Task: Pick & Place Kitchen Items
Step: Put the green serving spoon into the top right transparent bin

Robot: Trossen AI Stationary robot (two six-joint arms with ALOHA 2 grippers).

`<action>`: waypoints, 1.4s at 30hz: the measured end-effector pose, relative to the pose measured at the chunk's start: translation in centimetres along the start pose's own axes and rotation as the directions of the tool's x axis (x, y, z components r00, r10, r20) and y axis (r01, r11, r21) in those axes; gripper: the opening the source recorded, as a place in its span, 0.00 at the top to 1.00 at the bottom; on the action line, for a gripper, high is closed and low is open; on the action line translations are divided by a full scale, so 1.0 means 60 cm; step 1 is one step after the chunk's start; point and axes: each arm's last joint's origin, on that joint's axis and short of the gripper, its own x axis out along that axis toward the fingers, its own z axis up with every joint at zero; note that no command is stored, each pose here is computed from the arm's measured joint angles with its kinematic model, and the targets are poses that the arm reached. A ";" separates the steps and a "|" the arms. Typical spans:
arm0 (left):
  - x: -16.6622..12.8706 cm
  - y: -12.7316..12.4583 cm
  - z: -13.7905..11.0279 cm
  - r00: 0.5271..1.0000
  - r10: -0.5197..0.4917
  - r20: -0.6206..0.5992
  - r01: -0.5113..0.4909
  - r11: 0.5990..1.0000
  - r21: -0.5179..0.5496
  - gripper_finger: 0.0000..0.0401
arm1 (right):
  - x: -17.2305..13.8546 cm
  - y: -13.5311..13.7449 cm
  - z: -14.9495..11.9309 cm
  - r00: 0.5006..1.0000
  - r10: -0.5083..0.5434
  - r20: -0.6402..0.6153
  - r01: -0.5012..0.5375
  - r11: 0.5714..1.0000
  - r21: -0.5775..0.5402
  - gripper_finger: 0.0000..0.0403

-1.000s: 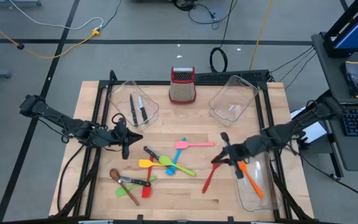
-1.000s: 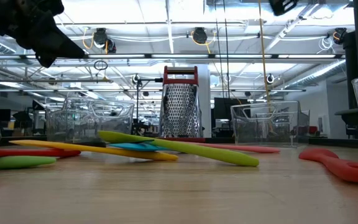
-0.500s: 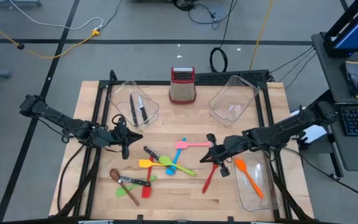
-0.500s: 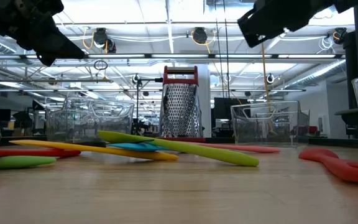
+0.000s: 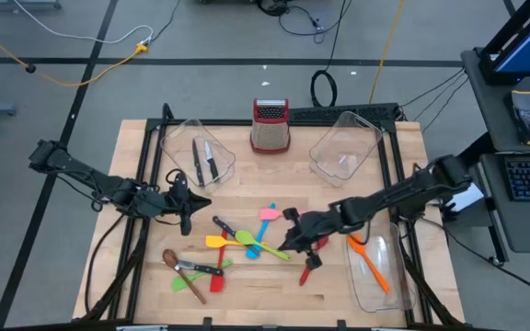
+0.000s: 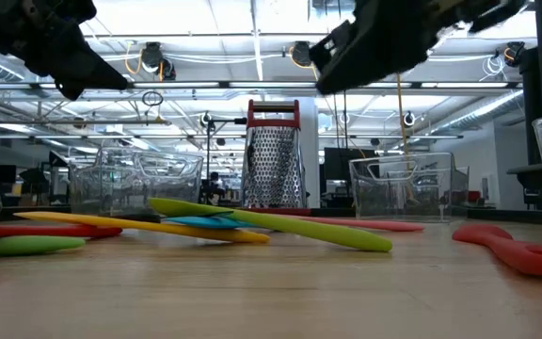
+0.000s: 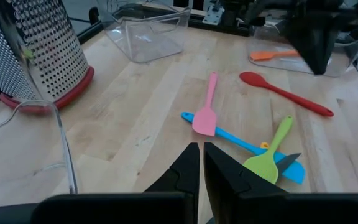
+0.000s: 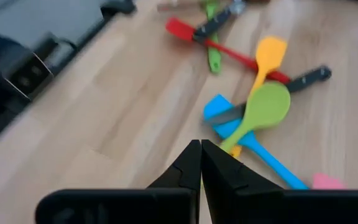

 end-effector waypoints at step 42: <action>0.000 0.001 -0.002 1.000 0.004 -0.013 -0.004 1.000 0.006 0.94 | 0.088 -0.022 -0.036 0.973 -0.131 -0.193 0.171 0.962 0.214 0.46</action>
